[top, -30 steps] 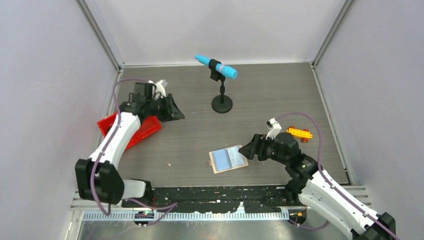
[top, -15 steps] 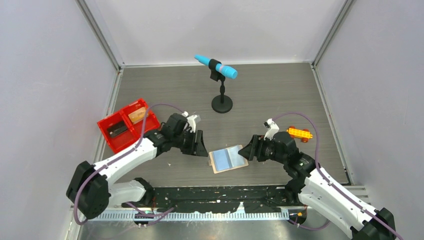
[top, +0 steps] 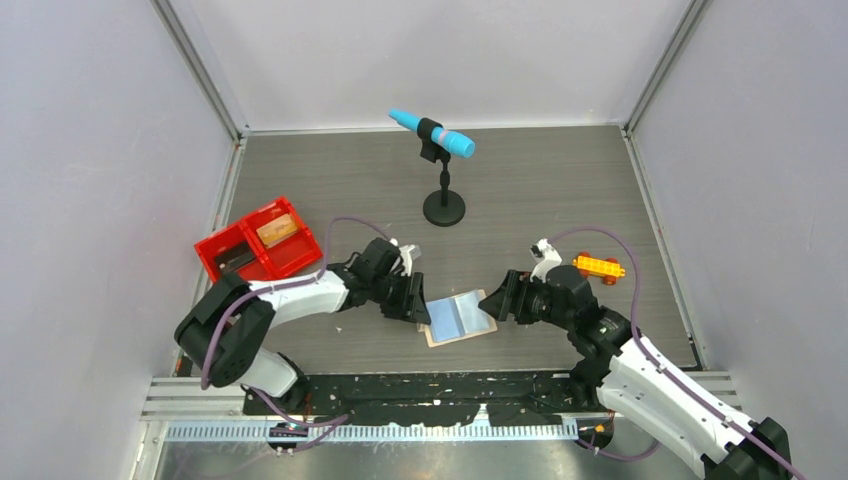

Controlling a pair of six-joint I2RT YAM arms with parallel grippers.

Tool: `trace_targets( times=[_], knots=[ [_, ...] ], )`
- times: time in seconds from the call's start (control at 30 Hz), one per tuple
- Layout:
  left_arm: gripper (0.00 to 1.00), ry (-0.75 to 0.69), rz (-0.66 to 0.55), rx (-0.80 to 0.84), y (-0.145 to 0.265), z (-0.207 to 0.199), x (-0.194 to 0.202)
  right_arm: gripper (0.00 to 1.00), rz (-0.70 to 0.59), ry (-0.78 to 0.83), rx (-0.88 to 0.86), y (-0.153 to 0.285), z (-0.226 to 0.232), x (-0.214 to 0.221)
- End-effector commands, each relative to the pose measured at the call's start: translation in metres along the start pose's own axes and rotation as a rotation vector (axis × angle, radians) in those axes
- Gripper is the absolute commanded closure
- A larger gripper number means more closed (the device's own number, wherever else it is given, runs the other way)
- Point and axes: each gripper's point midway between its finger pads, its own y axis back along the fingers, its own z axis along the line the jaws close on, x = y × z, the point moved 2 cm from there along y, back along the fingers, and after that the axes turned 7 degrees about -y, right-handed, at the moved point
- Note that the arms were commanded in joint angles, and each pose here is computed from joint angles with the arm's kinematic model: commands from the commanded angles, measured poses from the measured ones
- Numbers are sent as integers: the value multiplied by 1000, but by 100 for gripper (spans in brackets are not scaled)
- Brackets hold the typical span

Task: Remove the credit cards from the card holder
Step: Remove the credit card from the card holder.

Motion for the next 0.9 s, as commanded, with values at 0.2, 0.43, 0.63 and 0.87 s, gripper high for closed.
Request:
trace_targets(
  times=[0.2,0.43,0.63,0.87],
  knots=[
    [83,-11,-60,53,2,-5,1,27,3,12,-11,-9,5,-6],
    [100,-23,-118,154,10,-23,-4,23,8,36,-27,-11,14,-11],
    [100,-56,-152,199,21,-34,-8,19,-21,95,-34,-10,23,-17],
    [100,-61,-179,236,27,-41,-10,13,25,235,4,-23,40,-5]
  ],
)
